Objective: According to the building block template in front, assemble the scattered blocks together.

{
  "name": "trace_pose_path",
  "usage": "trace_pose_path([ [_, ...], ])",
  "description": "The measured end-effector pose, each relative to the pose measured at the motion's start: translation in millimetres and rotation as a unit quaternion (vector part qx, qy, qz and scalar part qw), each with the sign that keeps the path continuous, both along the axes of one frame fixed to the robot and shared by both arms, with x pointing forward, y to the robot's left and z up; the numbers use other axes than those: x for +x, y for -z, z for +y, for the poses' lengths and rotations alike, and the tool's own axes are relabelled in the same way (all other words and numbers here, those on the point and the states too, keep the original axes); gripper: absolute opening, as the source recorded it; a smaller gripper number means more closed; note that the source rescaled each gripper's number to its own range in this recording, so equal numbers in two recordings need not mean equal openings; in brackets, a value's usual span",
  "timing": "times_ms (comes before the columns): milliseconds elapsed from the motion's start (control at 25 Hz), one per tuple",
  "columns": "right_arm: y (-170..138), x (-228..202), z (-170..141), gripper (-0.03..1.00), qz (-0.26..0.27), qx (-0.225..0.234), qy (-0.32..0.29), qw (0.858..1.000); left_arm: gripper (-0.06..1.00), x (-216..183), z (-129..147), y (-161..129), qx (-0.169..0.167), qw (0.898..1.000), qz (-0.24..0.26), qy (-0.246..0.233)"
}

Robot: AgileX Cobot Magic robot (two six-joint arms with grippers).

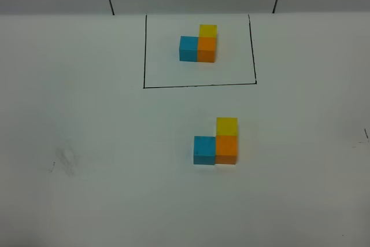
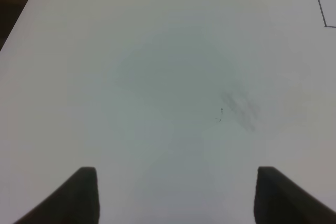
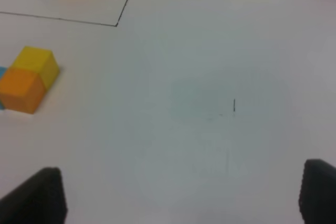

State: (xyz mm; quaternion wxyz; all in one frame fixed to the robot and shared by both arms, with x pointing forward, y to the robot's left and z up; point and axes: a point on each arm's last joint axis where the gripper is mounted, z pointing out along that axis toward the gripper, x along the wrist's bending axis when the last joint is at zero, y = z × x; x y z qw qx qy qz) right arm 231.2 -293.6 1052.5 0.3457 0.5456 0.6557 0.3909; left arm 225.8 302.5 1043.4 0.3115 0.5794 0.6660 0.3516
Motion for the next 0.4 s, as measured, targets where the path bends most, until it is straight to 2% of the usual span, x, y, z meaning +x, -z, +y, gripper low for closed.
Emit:
trace_pose_path([
  [400,-0.1,0.0,0.1,0.48,0.000,0.003,0.001,1.000,0.40,0.0,0.0,0.0,0.000,1.000,0.000,0.000],
])
